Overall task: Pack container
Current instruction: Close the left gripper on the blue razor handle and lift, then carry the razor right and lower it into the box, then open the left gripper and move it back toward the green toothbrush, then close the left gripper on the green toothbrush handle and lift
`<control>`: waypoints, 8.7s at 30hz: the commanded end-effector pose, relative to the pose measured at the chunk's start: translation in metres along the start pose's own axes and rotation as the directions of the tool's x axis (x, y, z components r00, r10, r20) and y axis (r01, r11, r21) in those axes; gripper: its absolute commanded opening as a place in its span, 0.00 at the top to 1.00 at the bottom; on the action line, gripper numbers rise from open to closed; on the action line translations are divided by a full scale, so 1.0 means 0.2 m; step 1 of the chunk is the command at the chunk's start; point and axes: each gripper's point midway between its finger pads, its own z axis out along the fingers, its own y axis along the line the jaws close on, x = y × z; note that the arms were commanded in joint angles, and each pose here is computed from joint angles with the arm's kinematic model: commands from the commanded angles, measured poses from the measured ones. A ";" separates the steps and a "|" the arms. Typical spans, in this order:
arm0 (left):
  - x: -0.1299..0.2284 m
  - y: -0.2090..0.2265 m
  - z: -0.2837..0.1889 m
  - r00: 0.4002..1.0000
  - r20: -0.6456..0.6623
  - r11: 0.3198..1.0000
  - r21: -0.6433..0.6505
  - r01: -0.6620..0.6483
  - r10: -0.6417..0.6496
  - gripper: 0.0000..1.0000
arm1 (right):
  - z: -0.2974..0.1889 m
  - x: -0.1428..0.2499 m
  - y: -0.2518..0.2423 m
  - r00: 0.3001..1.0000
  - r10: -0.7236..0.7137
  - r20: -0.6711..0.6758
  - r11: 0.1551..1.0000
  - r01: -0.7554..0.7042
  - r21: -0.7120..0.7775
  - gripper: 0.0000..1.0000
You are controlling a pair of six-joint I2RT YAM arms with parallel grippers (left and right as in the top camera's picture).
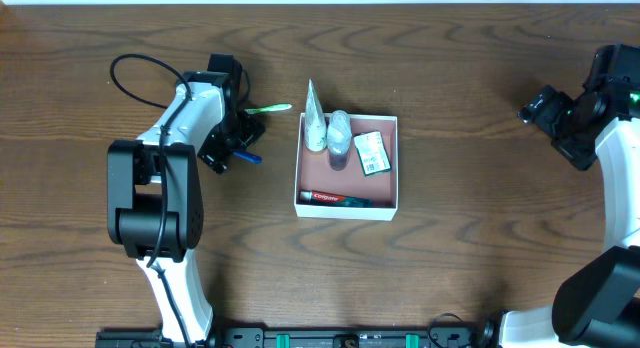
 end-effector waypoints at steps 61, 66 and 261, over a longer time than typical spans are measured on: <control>0.47 -0.12 -1.07 0.499 0.434 0.519 0.082 -0.851 0.750 0.94 | 0.01 0.01 0.01 1.000 -0.007 -0.009 1.000 0.007 -0.003 0.01; 0.77 -0.23 -1.11 0.301 0.473 0.312 0.058 -0.948 0.828 0.94 | 0.01 0.01 0.01 1.000 -0.007 -0.009 1.000 0.007 -0.003 0.01; 0.00 0.02 0.11 0.975 -0.180 0.991 -0.052 0.125 -0.132 0.02 | 0.01 0.01 0.01 1.000 -0.007 -0.009 1.000 0.007 -0.003 0.01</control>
